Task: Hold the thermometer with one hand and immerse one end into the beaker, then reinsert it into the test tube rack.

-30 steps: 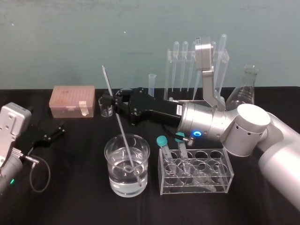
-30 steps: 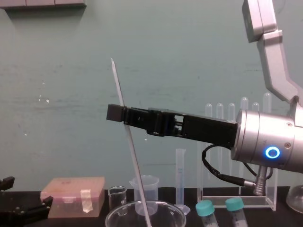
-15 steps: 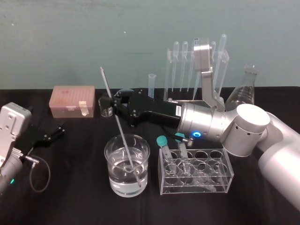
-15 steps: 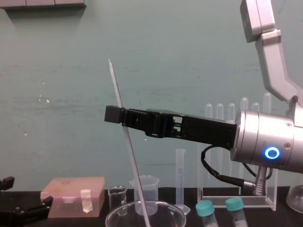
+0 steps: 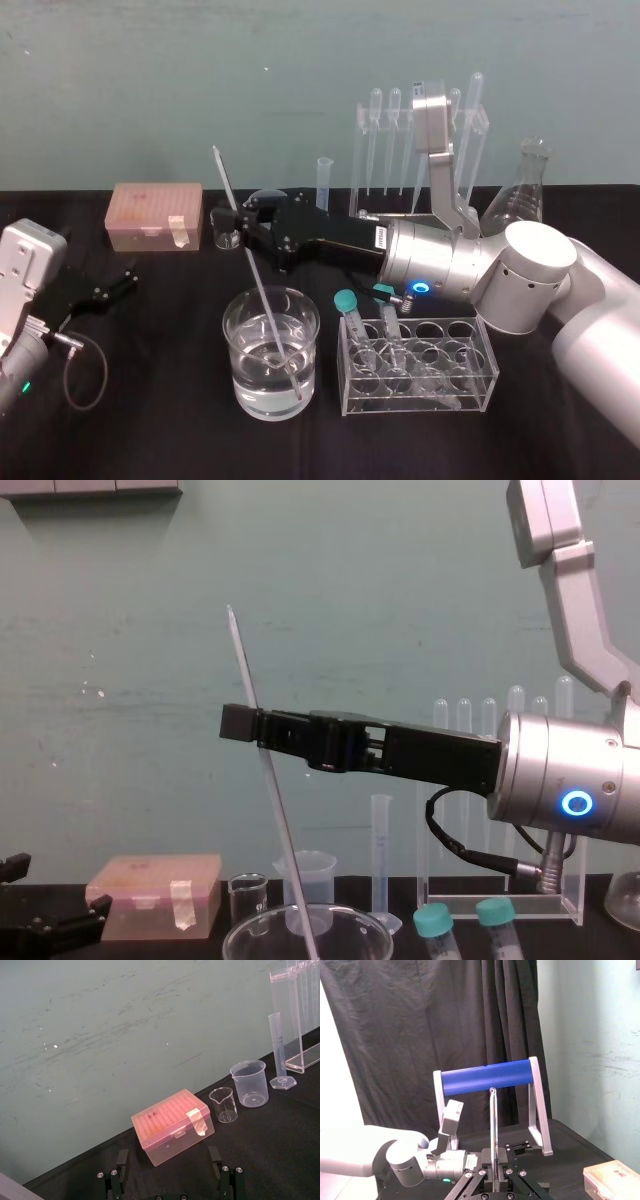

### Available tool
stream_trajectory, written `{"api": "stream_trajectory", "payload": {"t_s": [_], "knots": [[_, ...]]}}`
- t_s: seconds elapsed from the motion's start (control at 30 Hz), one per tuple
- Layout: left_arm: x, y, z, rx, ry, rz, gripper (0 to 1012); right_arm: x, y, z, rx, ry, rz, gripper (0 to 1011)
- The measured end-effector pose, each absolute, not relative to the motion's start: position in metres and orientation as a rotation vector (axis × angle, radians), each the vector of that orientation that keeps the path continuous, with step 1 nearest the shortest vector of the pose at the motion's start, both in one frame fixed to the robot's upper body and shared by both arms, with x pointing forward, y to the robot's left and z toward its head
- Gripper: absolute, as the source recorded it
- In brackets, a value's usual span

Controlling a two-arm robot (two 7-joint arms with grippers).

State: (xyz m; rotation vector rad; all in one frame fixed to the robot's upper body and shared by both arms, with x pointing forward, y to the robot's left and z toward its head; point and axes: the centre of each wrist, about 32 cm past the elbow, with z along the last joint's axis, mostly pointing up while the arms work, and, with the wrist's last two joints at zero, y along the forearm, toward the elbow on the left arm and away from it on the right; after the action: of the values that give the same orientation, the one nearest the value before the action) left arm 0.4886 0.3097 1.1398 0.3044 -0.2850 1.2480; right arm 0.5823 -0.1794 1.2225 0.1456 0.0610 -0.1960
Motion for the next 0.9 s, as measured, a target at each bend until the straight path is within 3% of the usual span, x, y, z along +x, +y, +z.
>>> {"api": "stream_trajectory", "payload": {"t_s": [0.9], "knots": [[0.4886, 0.3096, 1.1398, 0.304, -0.285, 1.248, 1008, 0.5782, -0.1816, 1.2234, 0.145, 0.058, -0.191, 58]]}}
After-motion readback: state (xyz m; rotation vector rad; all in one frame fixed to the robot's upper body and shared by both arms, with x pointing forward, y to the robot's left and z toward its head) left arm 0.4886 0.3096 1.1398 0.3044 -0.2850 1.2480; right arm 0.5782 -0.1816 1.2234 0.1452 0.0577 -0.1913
